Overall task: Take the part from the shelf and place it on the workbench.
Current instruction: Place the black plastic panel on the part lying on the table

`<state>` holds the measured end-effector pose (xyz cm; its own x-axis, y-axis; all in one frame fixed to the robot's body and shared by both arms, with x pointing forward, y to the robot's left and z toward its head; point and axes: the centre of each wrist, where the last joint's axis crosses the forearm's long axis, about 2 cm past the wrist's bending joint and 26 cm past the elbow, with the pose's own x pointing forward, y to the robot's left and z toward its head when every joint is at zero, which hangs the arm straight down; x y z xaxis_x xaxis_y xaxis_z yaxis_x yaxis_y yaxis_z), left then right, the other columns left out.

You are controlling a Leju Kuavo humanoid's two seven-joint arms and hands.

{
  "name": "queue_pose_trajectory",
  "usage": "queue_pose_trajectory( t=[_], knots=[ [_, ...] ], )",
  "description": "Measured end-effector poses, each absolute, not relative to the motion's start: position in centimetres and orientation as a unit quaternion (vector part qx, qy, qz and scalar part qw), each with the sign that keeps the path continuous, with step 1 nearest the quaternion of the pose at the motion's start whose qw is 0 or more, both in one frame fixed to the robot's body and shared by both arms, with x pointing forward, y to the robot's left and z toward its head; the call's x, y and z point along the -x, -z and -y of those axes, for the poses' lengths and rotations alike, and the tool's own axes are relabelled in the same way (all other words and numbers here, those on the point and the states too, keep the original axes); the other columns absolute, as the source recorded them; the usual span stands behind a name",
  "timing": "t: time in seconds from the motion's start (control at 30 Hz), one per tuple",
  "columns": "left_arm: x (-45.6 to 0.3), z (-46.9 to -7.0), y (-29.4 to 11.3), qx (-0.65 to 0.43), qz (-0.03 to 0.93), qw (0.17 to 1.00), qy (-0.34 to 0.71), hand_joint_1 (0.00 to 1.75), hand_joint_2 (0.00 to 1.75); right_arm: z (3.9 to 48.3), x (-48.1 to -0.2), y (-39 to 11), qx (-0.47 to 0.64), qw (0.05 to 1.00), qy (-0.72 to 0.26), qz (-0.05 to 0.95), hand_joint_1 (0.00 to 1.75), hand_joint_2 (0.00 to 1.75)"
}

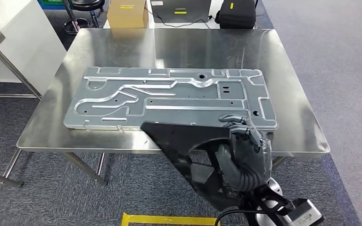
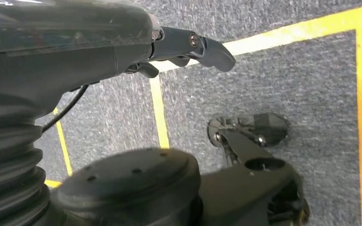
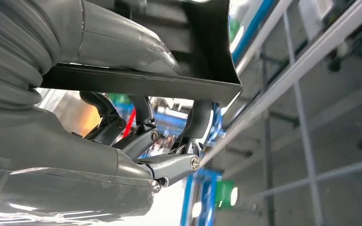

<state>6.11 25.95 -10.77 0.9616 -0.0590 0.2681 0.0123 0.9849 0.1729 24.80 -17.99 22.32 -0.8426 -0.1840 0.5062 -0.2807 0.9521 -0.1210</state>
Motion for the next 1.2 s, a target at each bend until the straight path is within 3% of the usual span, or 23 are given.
queue_pose_trajectory(
  t=[0.53,1.2],
  knots=[
    [-6.1,-25.0,10.7,-0.078,0.136,0.987,0.016,0.00,1.75,18.7,-24.9,-25.2,-0.132,0.178,-0.065,0.973,1.75,1.75],
    [-6.2,-24.9,10.7,-0.076,0.138,0.987,0.024,0.00,1.75,19.7,-23.6,-28.1,-0.049,0.114,-0.021,0.992,1.75,1.75]
  ],
)
